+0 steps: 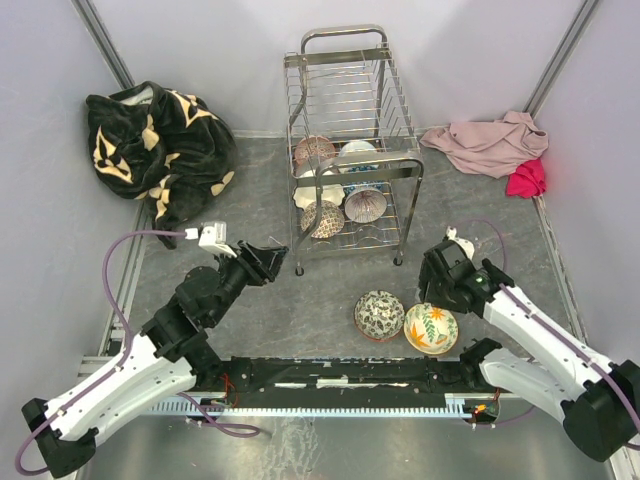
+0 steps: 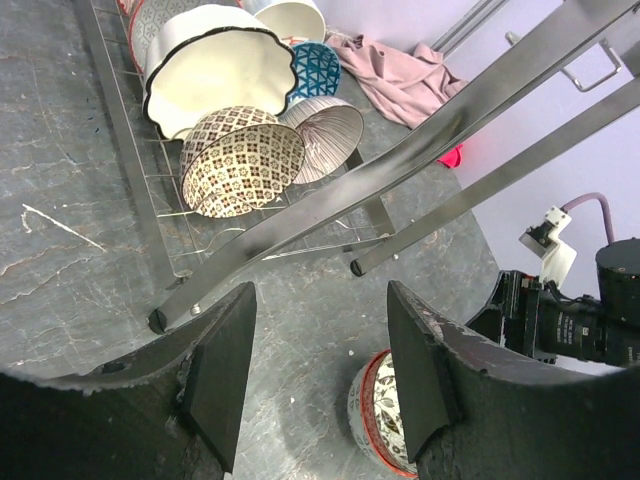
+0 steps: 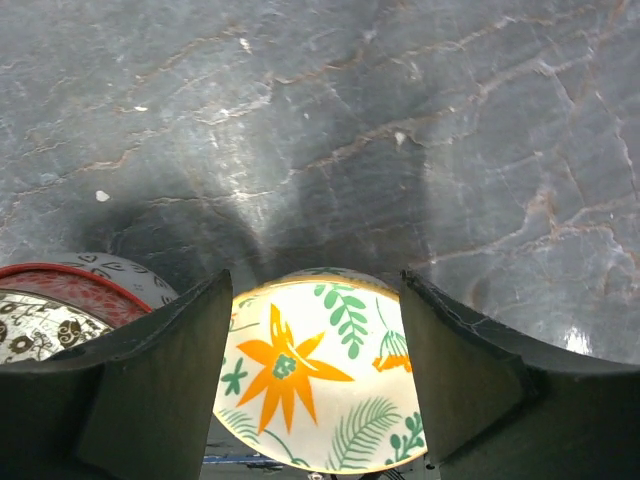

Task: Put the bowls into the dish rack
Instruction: Pick up the bowl from the center of the board.

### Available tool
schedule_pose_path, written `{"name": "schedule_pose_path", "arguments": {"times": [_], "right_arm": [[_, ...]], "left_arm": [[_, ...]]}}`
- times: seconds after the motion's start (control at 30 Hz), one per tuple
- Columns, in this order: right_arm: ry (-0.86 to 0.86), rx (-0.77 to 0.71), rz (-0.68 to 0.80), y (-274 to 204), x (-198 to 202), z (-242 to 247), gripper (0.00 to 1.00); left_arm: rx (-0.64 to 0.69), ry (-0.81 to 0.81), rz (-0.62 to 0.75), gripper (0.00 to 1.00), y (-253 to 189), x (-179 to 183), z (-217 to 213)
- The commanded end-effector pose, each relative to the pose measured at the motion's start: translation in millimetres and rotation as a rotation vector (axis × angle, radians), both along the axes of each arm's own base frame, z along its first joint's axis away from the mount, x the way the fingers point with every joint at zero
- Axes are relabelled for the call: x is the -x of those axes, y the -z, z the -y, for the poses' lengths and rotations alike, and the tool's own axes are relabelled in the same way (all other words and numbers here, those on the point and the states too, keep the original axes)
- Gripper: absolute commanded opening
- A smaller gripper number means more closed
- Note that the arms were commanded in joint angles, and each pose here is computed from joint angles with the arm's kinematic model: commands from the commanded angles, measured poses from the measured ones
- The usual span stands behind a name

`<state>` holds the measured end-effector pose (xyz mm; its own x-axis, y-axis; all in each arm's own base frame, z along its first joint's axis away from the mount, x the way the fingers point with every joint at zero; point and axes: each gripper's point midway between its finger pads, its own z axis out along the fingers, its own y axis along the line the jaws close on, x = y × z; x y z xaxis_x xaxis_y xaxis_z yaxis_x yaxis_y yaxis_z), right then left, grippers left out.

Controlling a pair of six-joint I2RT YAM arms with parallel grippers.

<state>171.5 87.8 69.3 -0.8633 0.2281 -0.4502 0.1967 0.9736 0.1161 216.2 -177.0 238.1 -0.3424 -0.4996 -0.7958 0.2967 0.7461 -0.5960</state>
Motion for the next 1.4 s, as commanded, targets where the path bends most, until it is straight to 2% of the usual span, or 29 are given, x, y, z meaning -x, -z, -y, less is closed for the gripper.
{"name": "schedule_pose_path", "arguments": {"times": [0.0,0.27,0.4,0.6,0.83,1.23,1.37], "right_arm": [[0.089,-0.034,0.004,-3.8,10.4,8.6,0.75],[0.166,-0.106,0.098,-21.5,9.9,13.4,0.73],[0.038,-0.254,0.131,-27.9,3.5,-19.6,0.66],[-0.101,-0.355,0.152,-42.8,-7.6,-51.0,0.54],[-0.188,-0.325,0.125,-45.0,-10.4,-59.7,0.48],[-0.313,-0.176,0.053,-23.2,-4.8,-85.4,0.44],[-0.327,-0.115,0.041,-18.5,-7.1,-87.1,0.33]], "left_arm": [[-0.001,0.015,0.029,0.62,-7.0,3.6,-2.7],[-0.005,0.018,0.048,0.63,-10.3,6.0,-5.5],[-0.009,0.016,0.049,0.63,-8.4,6.0,-6.5],[-0.017,0.005,0.044,0.64,-3.0,4.9,-8.2],[-0.022,-0.001,0.039,0.64,0.7,2.6,-7.3],[-0.034,-0.007,0.019,0.63,7.9,0.2,-5.5],[-0.036,-0.012,0.017,0.63,8.1,-0.4,-6.4]]}}
